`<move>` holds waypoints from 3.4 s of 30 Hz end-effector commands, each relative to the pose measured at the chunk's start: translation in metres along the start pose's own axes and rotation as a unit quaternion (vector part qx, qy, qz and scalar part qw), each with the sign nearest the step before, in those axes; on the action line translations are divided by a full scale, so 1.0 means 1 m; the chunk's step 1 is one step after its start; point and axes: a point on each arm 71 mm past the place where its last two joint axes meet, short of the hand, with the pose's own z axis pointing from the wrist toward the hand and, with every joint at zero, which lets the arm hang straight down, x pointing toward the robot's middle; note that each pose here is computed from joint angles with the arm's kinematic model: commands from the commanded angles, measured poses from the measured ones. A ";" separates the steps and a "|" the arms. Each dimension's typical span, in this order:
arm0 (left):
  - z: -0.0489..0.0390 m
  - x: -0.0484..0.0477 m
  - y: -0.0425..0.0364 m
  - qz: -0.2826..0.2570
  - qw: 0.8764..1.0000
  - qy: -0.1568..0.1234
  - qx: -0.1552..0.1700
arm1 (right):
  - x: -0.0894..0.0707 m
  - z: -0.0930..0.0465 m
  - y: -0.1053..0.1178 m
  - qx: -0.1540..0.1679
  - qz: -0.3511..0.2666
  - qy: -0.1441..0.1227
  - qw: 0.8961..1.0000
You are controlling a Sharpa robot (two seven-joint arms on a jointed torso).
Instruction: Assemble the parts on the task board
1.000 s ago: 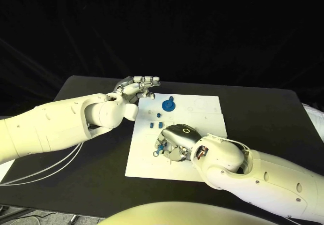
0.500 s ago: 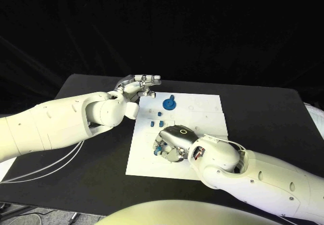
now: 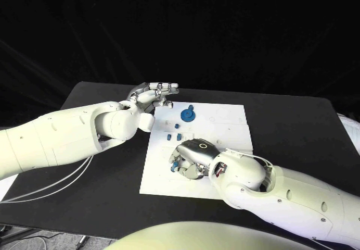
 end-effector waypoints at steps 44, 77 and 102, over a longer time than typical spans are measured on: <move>-0.0042 -0.0015 0.0011 0.007 1.000 0.013 -0.002 | -0.047 -0.147 -0.116 0.302 0.061 -0.031 0.951; -0.0043 -0.0033 0.0016 0.008 1.000 0.011 -0.003 | -0.008 -0.121 -0.108 0.289 0.036 0.028 0.956; -0.0057 -0.0047 0.0018 0.008 1.000 0.012 -0.006 | -0.014 -0.120 -0.092 0.287 0.136 -0.071 0.946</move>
